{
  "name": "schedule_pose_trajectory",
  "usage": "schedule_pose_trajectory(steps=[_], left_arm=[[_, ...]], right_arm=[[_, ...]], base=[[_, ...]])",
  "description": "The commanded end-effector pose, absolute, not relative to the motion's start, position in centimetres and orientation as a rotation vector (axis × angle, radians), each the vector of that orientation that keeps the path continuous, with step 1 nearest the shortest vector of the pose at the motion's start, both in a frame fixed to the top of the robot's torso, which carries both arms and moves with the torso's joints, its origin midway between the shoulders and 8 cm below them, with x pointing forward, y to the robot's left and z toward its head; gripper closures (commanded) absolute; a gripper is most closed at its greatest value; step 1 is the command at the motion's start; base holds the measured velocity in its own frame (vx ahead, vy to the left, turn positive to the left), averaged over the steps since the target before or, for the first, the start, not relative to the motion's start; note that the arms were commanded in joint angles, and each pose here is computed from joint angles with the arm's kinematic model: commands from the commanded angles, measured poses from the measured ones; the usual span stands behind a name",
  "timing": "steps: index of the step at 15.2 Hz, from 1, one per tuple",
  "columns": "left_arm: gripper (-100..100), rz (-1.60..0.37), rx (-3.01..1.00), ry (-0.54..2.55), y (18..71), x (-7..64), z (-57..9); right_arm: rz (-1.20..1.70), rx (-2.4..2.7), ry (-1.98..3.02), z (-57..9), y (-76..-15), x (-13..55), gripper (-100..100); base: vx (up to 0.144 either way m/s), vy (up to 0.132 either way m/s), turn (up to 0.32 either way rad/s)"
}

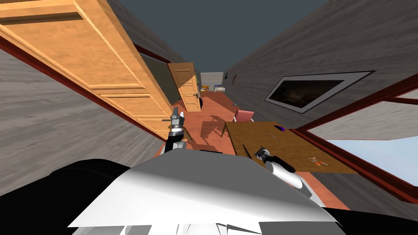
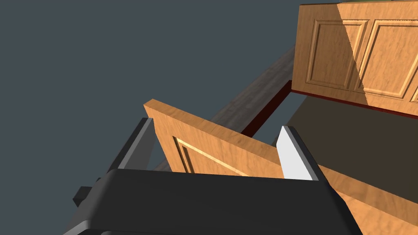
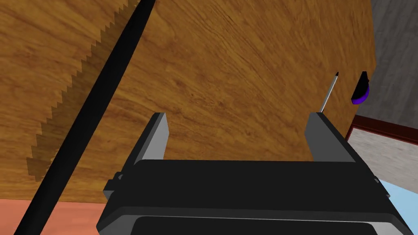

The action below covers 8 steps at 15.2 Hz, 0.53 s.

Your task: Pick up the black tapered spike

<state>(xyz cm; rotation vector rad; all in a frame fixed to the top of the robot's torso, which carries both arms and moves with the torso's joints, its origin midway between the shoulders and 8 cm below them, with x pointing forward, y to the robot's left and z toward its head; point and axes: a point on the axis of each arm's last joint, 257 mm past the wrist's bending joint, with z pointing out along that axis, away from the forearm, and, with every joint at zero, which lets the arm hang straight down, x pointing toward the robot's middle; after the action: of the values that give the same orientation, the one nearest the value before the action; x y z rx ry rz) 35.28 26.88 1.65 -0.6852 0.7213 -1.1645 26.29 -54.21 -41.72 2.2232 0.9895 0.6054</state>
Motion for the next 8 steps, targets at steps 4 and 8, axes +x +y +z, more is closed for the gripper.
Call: schedule_pose_trajectory(steps=[4, 8], left_arm=[[0, -1.164, -0.685, 0.721, 26.9, 35.3, 1.7], [0, -1.165, -0.685, 0.721, 26.9, 35.3, 1.7]], right_arm=[[0.514, 2.359, 0.939, -44.3, -55.0, 22.9, -100], [0.406, 2.519, 0.844, -47.0, -55.7, 18.6, -100]], base=[[0.129, 0.034, -0.044], [0.113, 0.026, -0.050]])
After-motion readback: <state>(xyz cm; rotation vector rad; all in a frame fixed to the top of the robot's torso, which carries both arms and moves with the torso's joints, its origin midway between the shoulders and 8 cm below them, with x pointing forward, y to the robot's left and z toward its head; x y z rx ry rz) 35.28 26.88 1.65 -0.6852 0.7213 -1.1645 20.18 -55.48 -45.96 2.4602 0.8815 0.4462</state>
